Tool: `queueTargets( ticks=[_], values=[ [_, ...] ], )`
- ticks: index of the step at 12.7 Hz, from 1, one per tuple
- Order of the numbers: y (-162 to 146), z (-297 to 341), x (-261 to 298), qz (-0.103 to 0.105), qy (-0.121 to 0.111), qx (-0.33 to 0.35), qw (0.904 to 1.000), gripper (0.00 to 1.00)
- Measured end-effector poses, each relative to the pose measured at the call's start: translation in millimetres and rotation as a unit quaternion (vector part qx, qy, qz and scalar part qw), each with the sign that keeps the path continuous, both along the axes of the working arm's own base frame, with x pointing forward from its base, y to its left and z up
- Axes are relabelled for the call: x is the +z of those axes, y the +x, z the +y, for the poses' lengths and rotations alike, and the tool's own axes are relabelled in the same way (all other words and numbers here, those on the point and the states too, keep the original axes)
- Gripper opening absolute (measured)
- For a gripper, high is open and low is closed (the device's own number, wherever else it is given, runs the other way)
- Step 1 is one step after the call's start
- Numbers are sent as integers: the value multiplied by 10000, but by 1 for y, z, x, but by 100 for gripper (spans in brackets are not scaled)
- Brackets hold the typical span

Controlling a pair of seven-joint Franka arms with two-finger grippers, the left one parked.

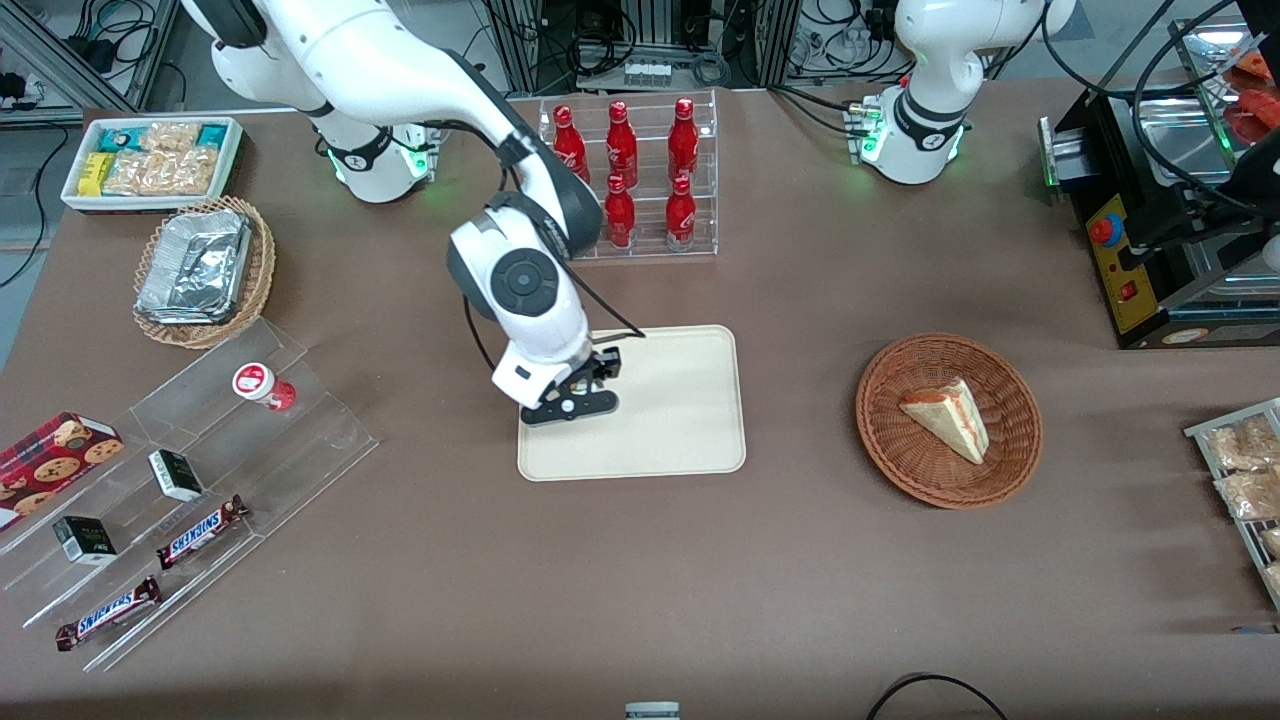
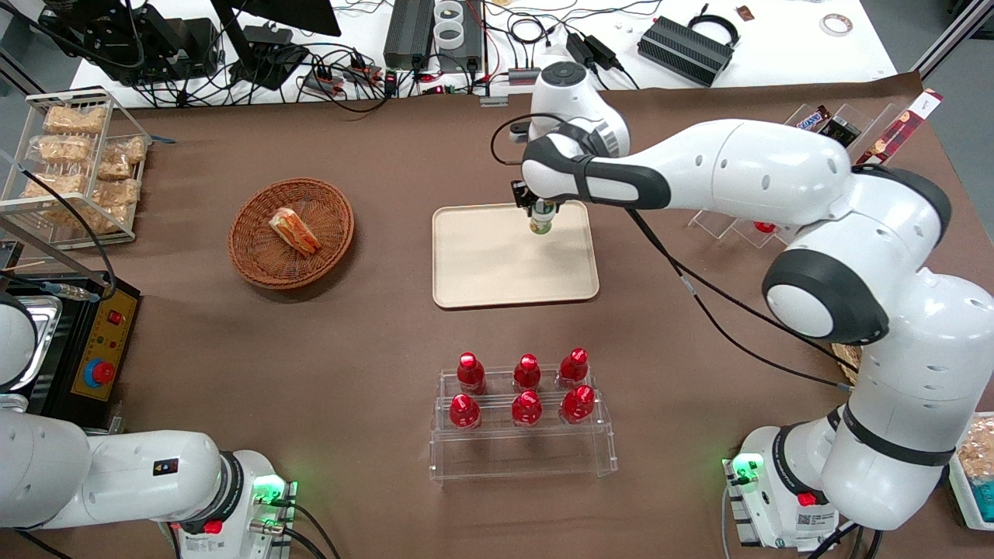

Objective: Place green gum on tray
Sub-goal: 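Lift the green gum tub and carry it over the cream tray, then lower the gum tub onto the tray and open the right gripper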

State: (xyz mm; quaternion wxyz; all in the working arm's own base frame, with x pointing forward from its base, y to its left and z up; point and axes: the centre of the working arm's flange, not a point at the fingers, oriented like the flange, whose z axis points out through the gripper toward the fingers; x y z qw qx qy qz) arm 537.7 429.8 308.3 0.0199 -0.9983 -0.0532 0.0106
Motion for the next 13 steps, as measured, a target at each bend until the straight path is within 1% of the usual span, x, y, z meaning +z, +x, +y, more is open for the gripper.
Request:
queueTargets(
  ticks=[4,7,10,13],
  values=[
    [3,34,-37,-125,51,-176,9998,59],
    [3,38,-59,-91,-5,-176,9998,59],
    [1,39,-68,-56,-41,-171,9998,59],
    [2,40,-72,-75,-32,-174,9998,59]
  ],
)
